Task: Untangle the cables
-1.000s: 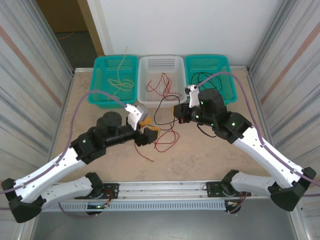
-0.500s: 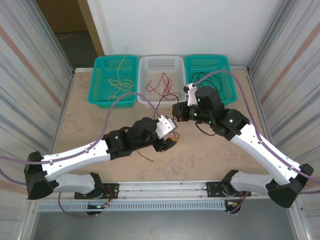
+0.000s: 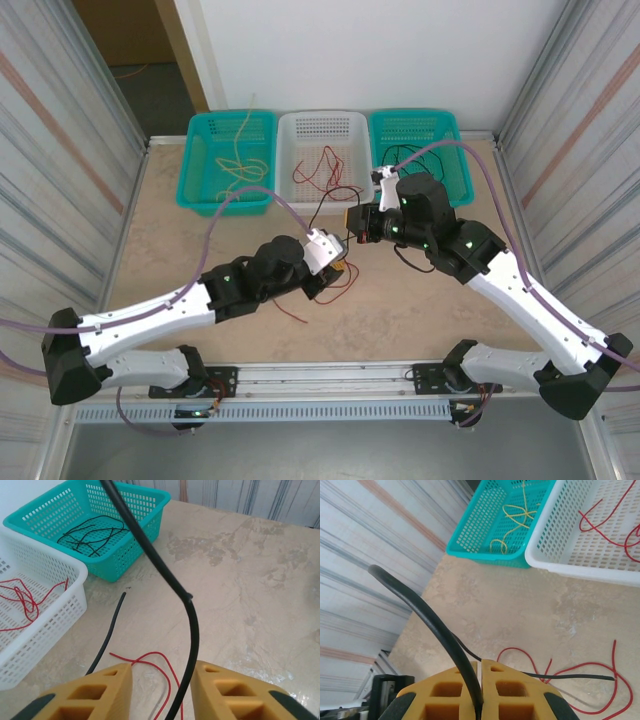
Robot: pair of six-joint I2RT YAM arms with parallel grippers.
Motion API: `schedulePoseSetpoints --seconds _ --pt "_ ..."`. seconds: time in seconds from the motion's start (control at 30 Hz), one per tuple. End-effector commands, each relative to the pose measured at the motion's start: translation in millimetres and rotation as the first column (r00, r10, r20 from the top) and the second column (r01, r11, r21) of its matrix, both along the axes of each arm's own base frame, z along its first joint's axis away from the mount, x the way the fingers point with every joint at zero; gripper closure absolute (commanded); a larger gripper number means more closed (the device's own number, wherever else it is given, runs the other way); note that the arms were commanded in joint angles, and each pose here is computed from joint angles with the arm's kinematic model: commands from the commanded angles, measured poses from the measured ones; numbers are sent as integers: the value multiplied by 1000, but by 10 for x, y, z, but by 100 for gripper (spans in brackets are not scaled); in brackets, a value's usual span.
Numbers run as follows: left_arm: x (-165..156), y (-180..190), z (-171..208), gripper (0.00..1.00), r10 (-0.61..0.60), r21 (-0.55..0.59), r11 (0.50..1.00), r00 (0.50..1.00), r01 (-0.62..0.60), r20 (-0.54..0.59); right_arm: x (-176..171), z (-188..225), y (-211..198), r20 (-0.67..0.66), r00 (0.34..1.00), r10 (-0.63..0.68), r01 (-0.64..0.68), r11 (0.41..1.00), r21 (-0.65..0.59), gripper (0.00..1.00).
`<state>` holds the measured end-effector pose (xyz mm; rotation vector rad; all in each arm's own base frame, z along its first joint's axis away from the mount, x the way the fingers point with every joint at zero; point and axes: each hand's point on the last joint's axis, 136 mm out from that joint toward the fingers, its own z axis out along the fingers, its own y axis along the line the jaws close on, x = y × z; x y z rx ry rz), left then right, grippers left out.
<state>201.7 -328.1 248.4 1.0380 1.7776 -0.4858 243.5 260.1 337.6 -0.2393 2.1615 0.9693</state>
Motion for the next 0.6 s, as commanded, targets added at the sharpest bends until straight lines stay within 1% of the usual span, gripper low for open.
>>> schedulePoseSetpoints --seconds 0.0,0.07,0.1,0.17,0.23,0.33,0.43,0.47,0.57 --pt "30 15 155 69 9 -79 997 1000 -9 7 -45 336 4 46 999 8 -12 996 86 95" --pt "65 28 184 74 20 -100 995 1000 -19 3 -39 335 -1 43 999 4 -8 996 88 95" --pt "83 36 196 75 24 -110 994 1000 -25 -3 -35 332 -8 40 999 1 -5 996 90 95" --pt "111 44 216 71 23 -130 991 1000 -25 -18 -31 326 -12 35 999 -2 -1 996 94 95" --pt "119 35 219 72 17 -144 989 1000 -20 -24 -25 327 -14 31 1000 -5 2 995 98 95" --pt "132 24 201 86 17 -157 987 999 -23 -42 -24 333 -20 29 1000 -8 4 994 105 96" --pt "140 16 196 97 16 -178 984 998 -26 -58 -12 336 -43 22 1000 -17 15 993 114 96" --pt "121 2 199 100 3 -187 982 998 -15 -62 -1 333 -58 17 1000 -25 23 993 118 96" --pt "120 14 229 100 6 -230 973 997 -23 -74 70 324 -149 -7 998 -66 67 988 142 96"
